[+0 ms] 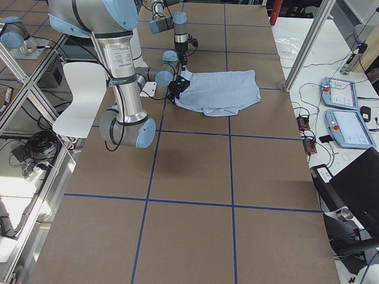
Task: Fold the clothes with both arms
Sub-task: 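Grasp the near edge corners of the shirt with both grippers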
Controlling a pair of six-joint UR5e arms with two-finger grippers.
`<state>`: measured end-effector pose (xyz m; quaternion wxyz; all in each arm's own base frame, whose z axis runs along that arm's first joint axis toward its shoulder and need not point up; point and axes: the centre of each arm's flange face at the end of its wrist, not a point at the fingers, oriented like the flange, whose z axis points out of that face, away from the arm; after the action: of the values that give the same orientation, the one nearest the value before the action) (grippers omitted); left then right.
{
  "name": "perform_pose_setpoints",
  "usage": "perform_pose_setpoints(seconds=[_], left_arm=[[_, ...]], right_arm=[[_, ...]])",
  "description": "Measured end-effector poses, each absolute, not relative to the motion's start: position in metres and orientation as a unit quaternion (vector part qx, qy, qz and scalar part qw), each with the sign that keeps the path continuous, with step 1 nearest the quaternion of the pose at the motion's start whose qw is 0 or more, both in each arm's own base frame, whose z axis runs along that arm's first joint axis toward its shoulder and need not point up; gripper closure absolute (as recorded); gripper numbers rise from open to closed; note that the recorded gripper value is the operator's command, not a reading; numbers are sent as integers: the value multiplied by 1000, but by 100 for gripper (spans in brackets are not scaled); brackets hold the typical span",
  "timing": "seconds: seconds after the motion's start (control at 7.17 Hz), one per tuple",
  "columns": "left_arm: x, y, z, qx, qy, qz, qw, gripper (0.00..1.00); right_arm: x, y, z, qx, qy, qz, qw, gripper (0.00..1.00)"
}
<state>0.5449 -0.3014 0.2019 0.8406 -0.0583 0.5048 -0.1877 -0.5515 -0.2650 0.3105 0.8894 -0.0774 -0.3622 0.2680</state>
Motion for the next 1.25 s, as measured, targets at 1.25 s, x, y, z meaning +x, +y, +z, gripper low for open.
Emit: perform_pose_setpoints(seconds=[1.25], left_arm=[[514,-289,181,-72,499,-181,844,100]], right_arm=[[-504,-264,240,-89,-437,254,858,100]])
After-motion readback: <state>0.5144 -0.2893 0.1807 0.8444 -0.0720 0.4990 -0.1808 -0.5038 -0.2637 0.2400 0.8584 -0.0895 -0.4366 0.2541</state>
